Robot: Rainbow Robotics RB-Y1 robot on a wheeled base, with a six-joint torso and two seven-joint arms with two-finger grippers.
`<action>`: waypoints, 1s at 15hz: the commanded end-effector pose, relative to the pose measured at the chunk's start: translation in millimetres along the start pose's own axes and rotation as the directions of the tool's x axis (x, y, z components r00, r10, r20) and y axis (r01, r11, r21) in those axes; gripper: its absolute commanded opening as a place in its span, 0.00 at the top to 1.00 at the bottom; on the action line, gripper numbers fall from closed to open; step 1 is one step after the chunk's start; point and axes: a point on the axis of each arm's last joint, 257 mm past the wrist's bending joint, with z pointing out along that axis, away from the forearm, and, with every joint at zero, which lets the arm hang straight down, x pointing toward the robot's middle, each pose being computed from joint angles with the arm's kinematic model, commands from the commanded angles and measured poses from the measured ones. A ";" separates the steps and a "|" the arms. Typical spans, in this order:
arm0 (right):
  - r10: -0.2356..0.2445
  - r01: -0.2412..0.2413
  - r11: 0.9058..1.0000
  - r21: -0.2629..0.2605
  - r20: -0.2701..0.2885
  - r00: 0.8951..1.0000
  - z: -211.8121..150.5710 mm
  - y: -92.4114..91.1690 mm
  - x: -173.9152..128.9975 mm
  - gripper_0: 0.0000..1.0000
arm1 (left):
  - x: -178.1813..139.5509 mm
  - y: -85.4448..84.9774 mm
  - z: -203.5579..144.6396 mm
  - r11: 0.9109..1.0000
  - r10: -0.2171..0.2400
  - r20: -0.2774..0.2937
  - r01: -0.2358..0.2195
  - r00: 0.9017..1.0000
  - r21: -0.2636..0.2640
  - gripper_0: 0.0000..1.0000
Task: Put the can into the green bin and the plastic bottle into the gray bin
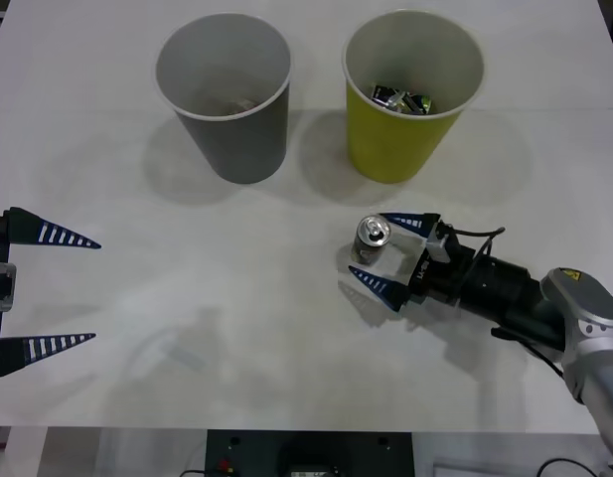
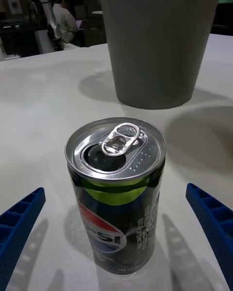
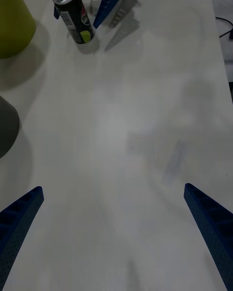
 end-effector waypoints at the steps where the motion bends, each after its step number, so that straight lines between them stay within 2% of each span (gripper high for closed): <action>1: -0.004 0.004 1.000 0.006 -0.001 1.000 8.7 2.2 -0.2 0.00 | 0.0 0.0 0.0 1.000 0.000 0.000 0.000 1.000 0.000 0.00; 7: -0.029 0.029 1.000 0.009 -0.009 1.000 15.5 3.9 0.7 0.00 | 0.0 0.0 0.0 1.000 0.000 0.000 0.000 1.000 0.000 0.00; 8: -0.031 0.031 0.999 0.009 -0.010 0.999 15.3 4.0 1.3 0.40 | 0.0 0.0 0.0 1.000 0.000 0.000 0.000 1.000 0.000 0.00; 9: -0.031 0.031 0.999 0.009 -0.010 0.999 15.3 4.0 1.3 0.98 | 0.0 0.0 0.0 1.000 0.000 0.000 0.000 1.000 0.000 0.00; 15: -0.024 0.024 1.000 0.007 -0.005 1.000 15.6 4.7 0.2 1.00 | 0.0 0.0 0.0 1.000 0.000 0.000 0.000 1.000 0.000 0.00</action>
